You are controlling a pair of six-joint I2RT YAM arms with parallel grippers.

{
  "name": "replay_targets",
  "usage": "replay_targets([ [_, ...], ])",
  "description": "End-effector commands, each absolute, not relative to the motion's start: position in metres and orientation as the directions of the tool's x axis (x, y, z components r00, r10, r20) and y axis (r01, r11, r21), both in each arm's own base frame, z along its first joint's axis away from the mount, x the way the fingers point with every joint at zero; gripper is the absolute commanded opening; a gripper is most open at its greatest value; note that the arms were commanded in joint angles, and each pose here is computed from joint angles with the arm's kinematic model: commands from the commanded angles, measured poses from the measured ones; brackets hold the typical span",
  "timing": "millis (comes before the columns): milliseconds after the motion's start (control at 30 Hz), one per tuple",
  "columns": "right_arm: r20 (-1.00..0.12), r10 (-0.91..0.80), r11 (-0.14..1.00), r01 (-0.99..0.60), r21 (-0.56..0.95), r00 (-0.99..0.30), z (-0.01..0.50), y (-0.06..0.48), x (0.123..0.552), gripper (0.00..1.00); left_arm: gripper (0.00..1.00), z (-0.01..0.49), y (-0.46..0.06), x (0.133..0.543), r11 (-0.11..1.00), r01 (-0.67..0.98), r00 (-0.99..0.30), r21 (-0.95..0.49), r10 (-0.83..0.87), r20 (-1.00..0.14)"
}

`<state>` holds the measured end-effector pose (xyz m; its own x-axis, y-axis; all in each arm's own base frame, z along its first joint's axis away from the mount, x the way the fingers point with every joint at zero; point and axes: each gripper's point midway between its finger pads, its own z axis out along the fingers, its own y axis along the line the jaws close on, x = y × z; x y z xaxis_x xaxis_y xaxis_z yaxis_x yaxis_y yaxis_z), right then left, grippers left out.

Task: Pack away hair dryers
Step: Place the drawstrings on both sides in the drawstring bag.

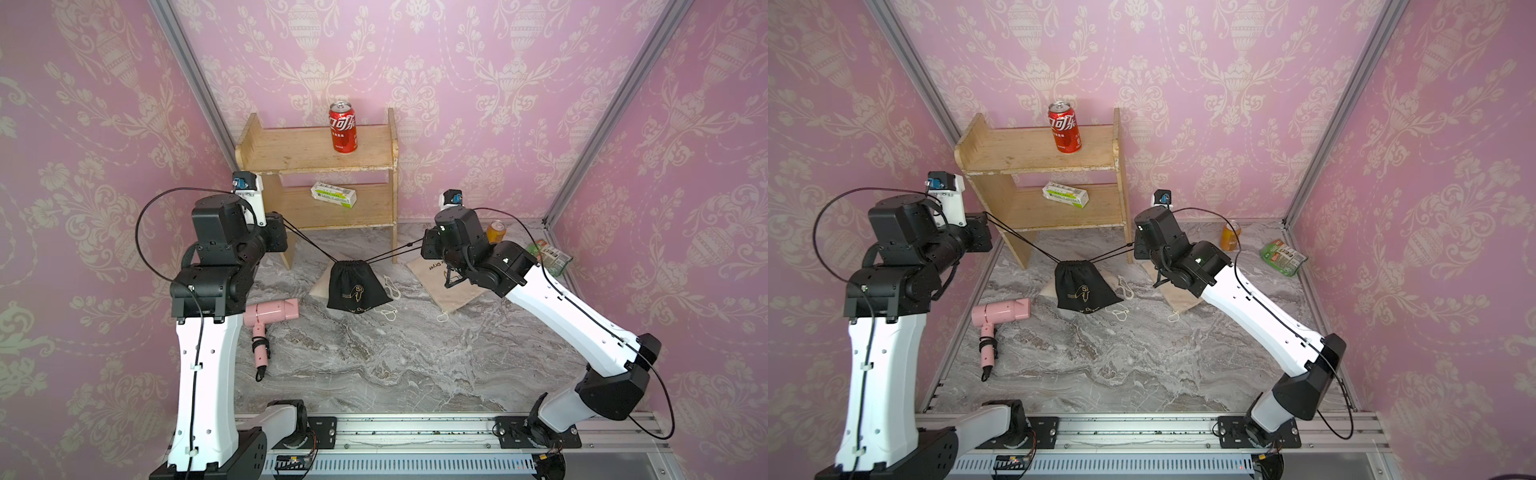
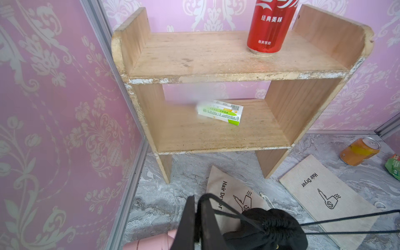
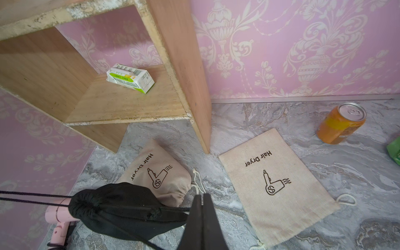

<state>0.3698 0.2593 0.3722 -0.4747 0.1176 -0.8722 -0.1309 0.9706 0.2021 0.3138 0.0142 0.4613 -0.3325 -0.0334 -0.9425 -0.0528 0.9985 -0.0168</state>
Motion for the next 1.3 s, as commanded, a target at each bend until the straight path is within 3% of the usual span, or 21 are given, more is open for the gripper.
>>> replay_targets([
  [0, -0.903, 0.1, 0.976, -0.134, 0.17, -0.419, 0.396, 0.262, 0.366, 0.0, 0.0, 0.483, 0.024, 0.301, 0.994, -0.102, -0.267, -0.032, -0.058, -0.962],
  [467, -0.866, 0.014, 0.978, -0.175, 0.116, -0.499, 0.348, 0.312, 0.387, 0.0, 0.0, 0.408, 0.05, 0.352, 0.987, -0.149, -0.411, -0.053, -0.111, -0.905],
  [767, -0.851, 0.014, 0.979, -0.167, 0.119, -0.525, 0.326, 0.328, 0.427, 0.0, 0.0, 0.371, 0.052, 0.397, 0.987, -0.13, -0.437, -0.091, -0.139, -0.889],
  [1100, -0.813, -0.028, 0.976, -0.193, 0.105, -0.581, 0.293, 0.35, 0.442, 0.0, 0.0, 0.305, 0.058, 0.412, 0.98, -0.17, -0.553, -0.106, -0.184, -0.812],
  [1167, -0.803, -0.047, 0.97, -0.219, 0.105, -0.594, 0.284, 0.353, 0.438, 0.13, 0.0, 0.297, 0.053, 0.41, 0.979, -0.156, -0.566, -0.134, -0.2, -0.8],
  [1267, -0.79, -0.064, 0.954, -0.271, 0.132, -0.61, 0.273, 0.356, 0.426, 0.4, 0.02, 0.294, 0.05, 0.403, 0.974, -0.161, -0.551, -0.161, -0.224, -0.804],
])
